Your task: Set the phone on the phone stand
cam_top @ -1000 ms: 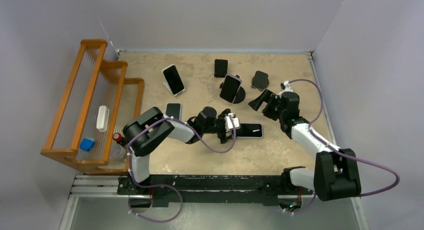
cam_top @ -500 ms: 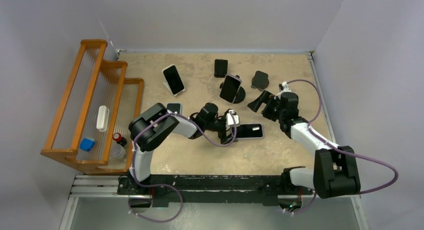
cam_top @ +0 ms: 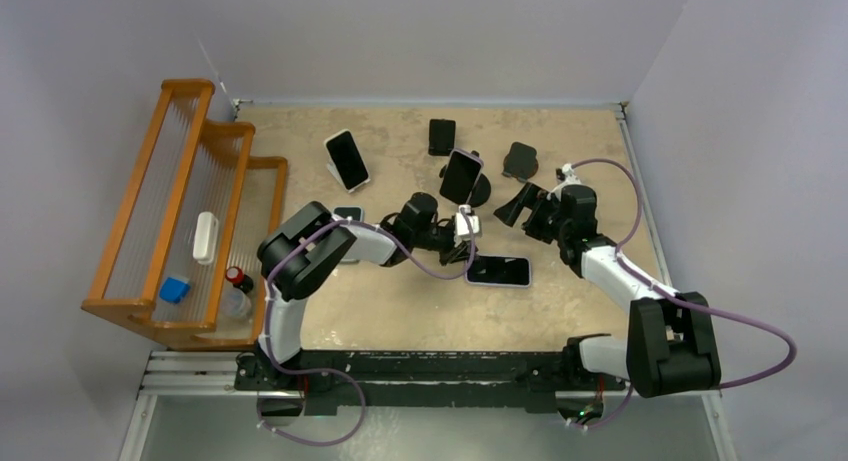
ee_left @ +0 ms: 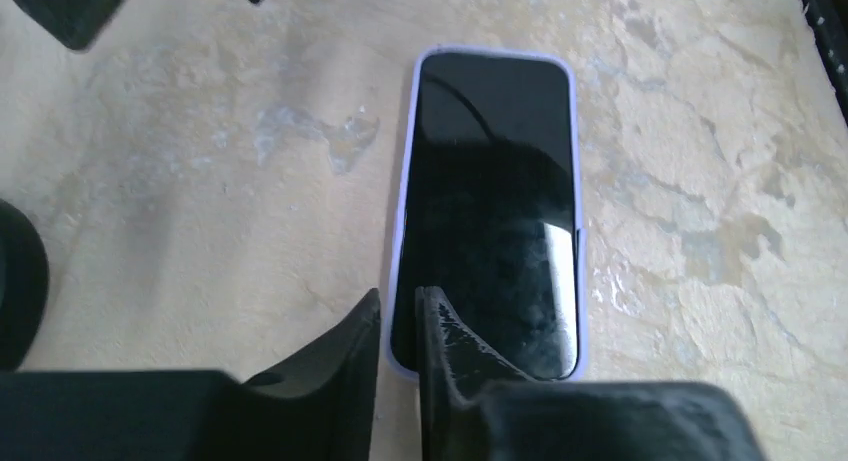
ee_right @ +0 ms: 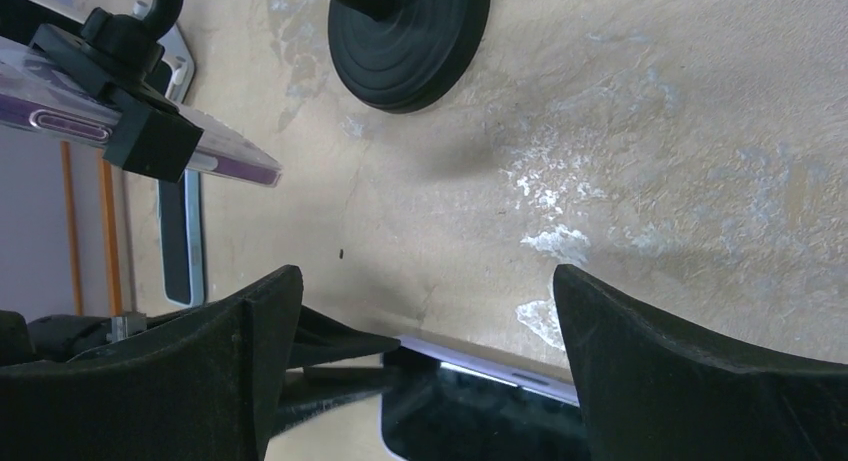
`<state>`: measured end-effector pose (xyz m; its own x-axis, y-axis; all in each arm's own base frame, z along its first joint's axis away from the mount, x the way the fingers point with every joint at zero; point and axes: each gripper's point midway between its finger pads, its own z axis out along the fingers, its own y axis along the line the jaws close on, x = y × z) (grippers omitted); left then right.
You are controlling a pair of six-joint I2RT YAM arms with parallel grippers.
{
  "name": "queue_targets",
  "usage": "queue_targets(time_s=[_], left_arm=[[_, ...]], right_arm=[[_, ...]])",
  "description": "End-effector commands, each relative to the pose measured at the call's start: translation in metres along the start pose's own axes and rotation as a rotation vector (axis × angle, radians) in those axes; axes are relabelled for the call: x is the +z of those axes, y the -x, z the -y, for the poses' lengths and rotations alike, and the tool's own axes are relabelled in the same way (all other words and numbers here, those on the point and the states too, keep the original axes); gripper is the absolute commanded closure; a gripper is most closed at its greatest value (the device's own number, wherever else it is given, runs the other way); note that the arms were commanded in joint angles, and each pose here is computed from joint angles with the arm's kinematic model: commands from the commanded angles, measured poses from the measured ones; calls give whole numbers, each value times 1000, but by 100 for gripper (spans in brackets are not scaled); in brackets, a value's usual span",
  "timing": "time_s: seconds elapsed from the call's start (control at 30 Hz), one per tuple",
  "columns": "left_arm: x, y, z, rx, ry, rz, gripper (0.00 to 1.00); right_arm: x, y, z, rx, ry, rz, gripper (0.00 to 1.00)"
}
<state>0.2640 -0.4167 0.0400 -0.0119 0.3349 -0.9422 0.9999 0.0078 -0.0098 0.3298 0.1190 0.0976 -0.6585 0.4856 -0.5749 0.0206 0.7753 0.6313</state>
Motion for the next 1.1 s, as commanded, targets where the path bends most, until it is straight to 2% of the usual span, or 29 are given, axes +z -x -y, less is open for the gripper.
queue_targets(time_s=[0.0,0.13,0.2,0.33,0.43,0.53,0.67,0.73,0.87,0.97,1.0,1.07], left_arm=[[-8,-32,24,-96,-43,-112,87],[-24,-10,13,-43,29,-87,88],[-30,-3,11,-25,52,-83,86],[-40,13,6,-54,103,-81,61],[-54,24,-5,-140,202,-63,46],[-71,36,-17,-250,297,-30,40],[-93,59,-24,-440,367,82,39],[-101,66,-26,-537,393,118,39],[-117,85,-26,-569,442,166,39],[-131,100,-28,-579,494,223,38],[-136,106,-27,-585,505,246,38],[-143,110,-25,-609,523,272,38]], right_arm=[[-1,5,-13,-44,60,-7,4],[-6,8,-27,-62,117,-15,5],[-9,11,-31,-80,130,-8,5],[-18,17,-38,-137,134,-12,4],[-24,32,-31,-152,52,44,3],[-29,29,-29,-86,23,32,3],[-48,38,-15,76,-162,47,2],[-62,36,-26,155,-179,9,1],[-86,29,-34,433,-261,-22,1],[-88,-4,-21,657,-417,-155,2],[-83,-16,-18,704,-451,-214,1],[-73,-21,-8,751,-517,-223,1]])
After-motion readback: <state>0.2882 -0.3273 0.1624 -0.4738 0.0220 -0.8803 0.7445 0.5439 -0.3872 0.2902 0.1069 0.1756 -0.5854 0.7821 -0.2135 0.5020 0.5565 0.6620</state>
